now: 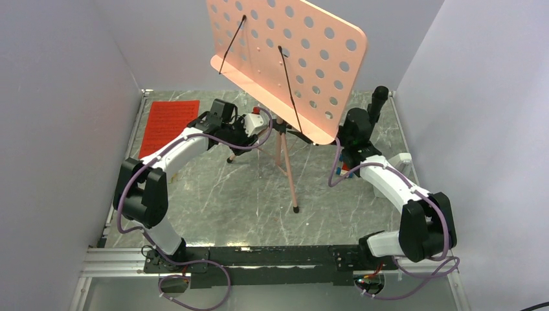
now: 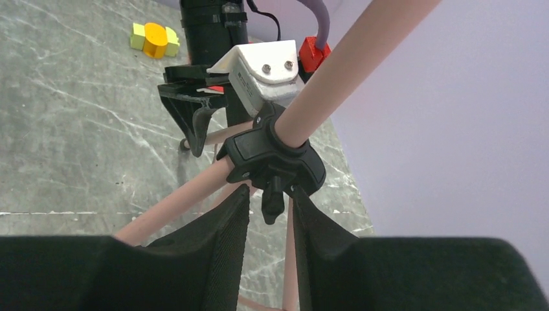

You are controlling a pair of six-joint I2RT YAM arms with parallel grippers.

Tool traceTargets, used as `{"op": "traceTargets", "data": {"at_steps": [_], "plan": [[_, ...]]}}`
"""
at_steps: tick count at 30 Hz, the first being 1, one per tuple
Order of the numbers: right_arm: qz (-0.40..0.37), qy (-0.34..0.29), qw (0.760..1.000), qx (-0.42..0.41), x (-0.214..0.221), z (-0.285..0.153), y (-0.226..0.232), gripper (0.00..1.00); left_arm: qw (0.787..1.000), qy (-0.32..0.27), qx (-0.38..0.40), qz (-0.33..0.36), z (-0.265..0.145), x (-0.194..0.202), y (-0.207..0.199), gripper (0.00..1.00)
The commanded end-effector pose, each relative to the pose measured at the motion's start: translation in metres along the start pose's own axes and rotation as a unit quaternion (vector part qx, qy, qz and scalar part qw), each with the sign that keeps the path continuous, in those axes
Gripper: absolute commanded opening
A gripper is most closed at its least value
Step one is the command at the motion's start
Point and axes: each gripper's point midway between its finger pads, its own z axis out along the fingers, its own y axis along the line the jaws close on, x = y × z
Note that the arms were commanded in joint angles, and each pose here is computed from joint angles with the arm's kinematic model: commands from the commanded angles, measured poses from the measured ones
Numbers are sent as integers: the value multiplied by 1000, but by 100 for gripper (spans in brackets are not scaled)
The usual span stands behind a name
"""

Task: Pack up the instrument practice props

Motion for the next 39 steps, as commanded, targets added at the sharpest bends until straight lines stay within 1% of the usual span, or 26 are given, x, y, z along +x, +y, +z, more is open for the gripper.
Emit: {"op": "traceTargets", "data": {"at_steps": [1,4,5,6,8,10,12,15,16,17,18,19,21,23,25,26,27,28,31,33,35,37,38,39], "plan": [[-73,-21,997,-5,-12,11,-7,27,999,-5,-11,37,-3,-12,10,57],[-142,-24,989,-36,-12,14,2,6,999,-2,-18,49,-3,-12,14,56],[-166,-24,985,-48,-10,14,8,0,998,0,-21,54,-3,-11,16,56],[-193,-20,979,-59,-6,13,14,0,998,1,-25,60,-3,-11,18,56],[-267,-18,960,-77,1,12,25,0,997,5,-35,69,-2,-10,23,56],[-364,-18,926,-100,10,10,40,0,996,7,-44,77,-1,-9,29,56],[-460,-27,881,-112,17,8,52,0,996,6,-54,77,-1,-9,36,55],[-548,-57,825,-125,21,7,69,0,995,2,-59,77,0,-10,41,55],[-570,-64,809,-128,21,6,72,16,995,0,-60,76,-1,-10,42,55],[-584,-69,798,-131,21,6,75,36,995,-3,-59,75,-1,-10,42,55],[-594,-73,790,-134,21,6,77,48,995,-5,-58,75,-2,-10,41,55],[-601,-77,784,-136,21,4,78,53,996,-8,-59,73,-2,-11,41,55],[-608,-86,778,-133,16,1,79,64,995,-17,-62,70,-5,-13,41,55],[-605,-91,782,-119,10,-3,79,73,995,-28,-64,67,-9,-17,40,56],[-596,-84,793,-100,0,-9,77,78,995,-43,-63,63,-14,-22,37,56],[-582,-71,805,-94,-1,-12,76,79,995,-50,-61,62,-16,-25,34,56],[-556,-56,824,-94,-1,-18,79,80,995,-58,-59,59,-20,-27,31,57],[-536,-38,838,-95,1,-24,82,80,995,-64,-58,56,-23,-29,28,57],[-447,27,891,-79,8,-46,90,80,993,-85,-55,52,-34,-36,20,58],[-353,73,931,-52,16,-61,94,81,993,-93,-49,49,-38,-36,13,58],[-232,114,966,-16,24,-73,96,81,993,-98,-46,44,-42,-36,8,59],[-111,150,982,35,29,-82,90,82,993,-103,-43,39,-45,-36,3,59],[-52,167,983,50,33,-86,91,83,993,-106,-43,36,-47,-37,1,59],[0,178,982,65,34,-88,92,88,993,-107,-41,32,-48,-36,-1,59]]}}
